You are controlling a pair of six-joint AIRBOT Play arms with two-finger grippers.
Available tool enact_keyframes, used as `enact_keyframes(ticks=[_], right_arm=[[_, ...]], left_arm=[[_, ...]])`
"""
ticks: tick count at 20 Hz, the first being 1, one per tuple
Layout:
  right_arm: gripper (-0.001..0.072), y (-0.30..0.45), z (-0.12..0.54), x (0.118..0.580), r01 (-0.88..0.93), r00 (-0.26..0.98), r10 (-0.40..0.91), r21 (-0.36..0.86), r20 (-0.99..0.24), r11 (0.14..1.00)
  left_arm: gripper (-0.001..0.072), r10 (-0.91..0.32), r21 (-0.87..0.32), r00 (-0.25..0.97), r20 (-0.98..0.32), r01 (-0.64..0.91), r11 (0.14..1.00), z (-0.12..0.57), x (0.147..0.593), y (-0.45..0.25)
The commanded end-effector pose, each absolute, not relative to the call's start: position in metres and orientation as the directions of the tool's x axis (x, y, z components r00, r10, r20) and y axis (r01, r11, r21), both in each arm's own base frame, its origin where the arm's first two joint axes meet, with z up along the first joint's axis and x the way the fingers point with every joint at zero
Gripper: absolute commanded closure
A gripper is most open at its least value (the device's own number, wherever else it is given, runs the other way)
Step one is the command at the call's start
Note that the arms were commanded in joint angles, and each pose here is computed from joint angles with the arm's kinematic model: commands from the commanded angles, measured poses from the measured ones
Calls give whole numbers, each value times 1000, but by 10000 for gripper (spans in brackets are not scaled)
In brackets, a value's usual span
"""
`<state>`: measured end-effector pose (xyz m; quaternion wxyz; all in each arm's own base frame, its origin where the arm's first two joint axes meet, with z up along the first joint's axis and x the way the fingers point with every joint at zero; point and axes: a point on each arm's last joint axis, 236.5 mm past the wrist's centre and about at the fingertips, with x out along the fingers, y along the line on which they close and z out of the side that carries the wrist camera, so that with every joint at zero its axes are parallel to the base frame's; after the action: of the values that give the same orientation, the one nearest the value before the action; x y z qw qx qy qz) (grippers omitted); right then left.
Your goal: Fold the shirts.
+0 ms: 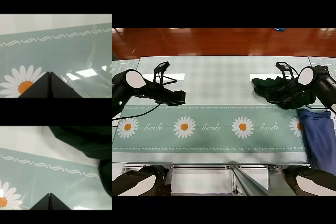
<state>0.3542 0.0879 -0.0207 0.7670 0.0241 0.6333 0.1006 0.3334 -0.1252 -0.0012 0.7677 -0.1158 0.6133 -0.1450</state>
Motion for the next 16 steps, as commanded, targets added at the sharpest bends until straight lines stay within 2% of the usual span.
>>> enact_keyframes(ticks=[1, 4, 5, 6, 7, 8, 10, 12, 13, 16], right_arm=[[691, 89, -20, 358, -121, 195, 189, 168, -962, 978], [691, 91, -6, 401, -118, 377, 199, 167, -905, 979], [685, 92, 4, 418, -118, 444, 205, 169, -873, 978], [541, 87, 20, 433, -127, 501, 184, 139, -845, 982], [295, 77, 42, 445, -126, 541, 157, 104, -826, 986], [298, 59, 66, 451, -99, 563, 112, 67, -819, 993], [298, -5, 118, 446, 7, 612, -65, -77, -789, 997], [299, -83, 156, 418, 186, 621, -271, -198, -735, 962], [299, -110, 162, 399, 266, 605, -312, -183, -733, 946], [299, -128, 126, 373, 336, 583, -238, -36, -776, 941]], left_arm=[[686, -363, -351, 229, -903, 96, 932, -1, 340, -125], [686, -361, -349, 277, -891, 95, 932, 2, 351, -124], [654, -355, -342, 313, -881, 96, 935, 4, 360, -123], [480, -330, -314, 349, -877, 102, 944, 6, 368, -116], [207, -280, -257, 363, -889, 109, 960, 8, 373, -103], [196, -218, -188, 365, -905, 117, 975, 14, 375, -85], [198, -105, -82, 324, -940, 85, 993, 32, 367, -43], [199, -73, -71, 383, -921, 19, 997, 52, 363, -18], [198, -70, -99, 449, -891, -40, 994, 64, 364, -11], [199, -152, -272, 641, -752, -92, 958, 82, 356, -30]])
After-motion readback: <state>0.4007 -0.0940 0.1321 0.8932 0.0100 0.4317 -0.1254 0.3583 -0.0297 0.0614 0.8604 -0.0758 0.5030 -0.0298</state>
